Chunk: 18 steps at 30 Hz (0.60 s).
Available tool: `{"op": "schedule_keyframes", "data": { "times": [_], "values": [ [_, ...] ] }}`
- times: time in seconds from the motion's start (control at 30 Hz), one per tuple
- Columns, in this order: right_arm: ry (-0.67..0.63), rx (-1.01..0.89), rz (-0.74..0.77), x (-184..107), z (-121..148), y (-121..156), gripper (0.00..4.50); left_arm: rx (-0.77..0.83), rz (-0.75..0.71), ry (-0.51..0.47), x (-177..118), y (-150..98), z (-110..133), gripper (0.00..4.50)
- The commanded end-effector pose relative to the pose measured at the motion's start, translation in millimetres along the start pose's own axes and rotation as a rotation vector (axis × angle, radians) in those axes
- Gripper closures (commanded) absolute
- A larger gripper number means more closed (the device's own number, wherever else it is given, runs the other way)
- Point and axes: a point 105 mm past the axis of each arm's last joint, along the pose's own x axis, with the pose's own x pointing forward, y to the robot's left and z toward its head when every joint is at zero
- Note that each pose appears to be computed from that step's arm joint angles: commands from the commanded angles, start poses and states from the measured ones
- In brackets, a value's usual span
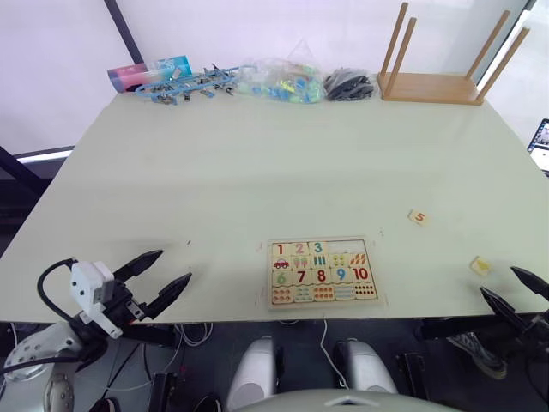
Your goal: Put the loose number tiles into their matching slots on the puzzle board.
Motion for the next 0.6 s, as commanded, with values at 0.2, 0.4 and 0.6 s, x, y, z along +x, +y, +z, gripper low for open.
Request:
{"op": "schedule_keyframes", "data": {
  "times": [0.2, 0.4, 0.6],
  "values": [
    [-0.024, -0.056, -0.026, -3.3, 13.9, -9.7, 0.00, 0.023, -0.022, -0.035, 4.4, 0.7, 8.6, 0.07],
    [-0.026, -0.054, -0.027, -1.9, 14.6, -9.6, 0.00, 0.029, -0.036, -0.029, 5.6, 2.2, 8.3, 0.07],
    [-0.024, -0.053, -0.020, -0.8, 15.3, -8.4, 0.00, 0.021, -0.044, -0.029, 5.7, -1.3, 7.1, 0.07]
  ]
}}
